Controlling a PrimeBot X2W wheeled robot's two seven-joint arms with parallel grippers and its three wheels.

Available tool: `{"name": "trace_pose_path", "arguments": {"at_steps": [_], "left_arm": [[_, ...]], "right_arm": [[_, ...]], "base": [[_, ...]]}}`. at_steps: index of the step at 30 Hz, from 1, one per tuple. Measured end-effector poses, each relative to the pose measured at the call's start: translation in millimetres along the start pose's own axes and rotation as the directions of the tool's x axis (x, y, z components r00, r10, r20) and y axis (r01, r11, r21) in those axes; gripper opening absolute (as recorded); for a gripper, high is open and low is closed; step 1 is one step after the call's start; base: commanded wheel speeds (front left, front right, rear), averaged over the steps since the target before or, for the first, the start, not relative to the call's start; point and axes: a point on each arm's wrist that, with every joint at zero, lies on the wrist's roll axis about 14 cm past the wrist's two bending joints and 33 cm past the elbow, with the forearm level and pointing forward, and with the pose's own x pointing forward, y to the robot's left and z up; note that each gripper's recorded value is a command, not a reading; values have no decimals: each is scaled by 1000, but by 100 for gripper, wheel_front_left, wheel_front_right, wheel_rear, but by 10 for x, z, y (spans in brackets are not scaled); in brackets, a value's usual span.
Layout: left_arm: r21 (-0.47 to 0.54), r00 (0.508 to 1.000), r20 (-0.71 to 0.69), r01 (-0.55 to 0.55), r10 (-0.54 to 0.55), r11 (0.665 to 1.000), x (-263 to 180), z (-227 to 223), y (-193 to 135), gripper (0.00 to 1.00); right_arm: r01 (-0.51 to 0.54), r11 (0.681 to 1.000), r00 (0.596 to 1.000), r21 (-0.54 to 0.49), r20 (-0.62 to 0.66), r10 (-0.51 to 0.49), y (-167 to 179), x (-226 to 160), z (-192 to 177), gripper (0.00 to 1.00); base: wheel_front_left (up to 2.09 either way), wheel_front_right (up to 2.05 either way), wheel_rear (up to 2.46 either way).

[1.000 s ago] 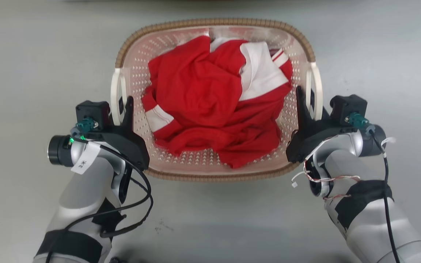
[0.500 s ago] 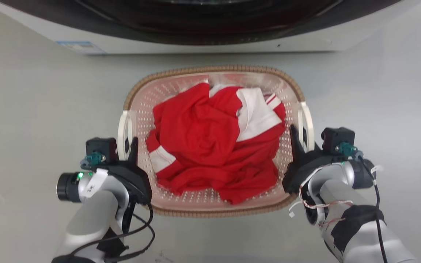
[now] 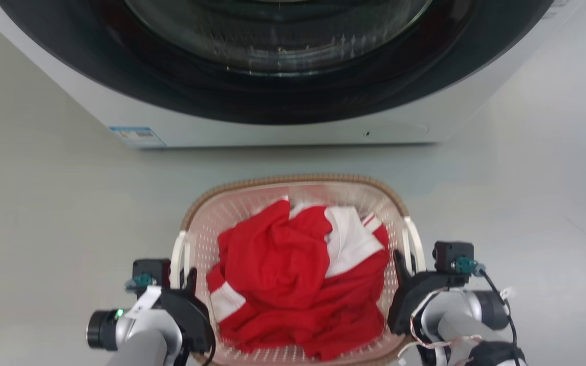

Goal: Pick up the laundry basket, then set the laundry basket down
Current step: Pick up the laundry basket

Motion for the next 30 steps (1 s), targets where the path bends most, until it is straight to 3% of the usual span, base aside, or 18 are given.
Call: {"name": "trace_pose_path", "arguments": {"at_steps": [19,30], "left_arm": [[14,994,-96,44,-42,999,-722,-556,-151,0],[27,995,-77,60,-58,998,-958,-627,-198,0]], "right_arm": [[16,998,991,60,-135,-8,167,-868,-576,0],[12,997,994,81,-112,-3,253,-1144,-647,0]], "base": [[0,0,0],[0,0,0]]}}
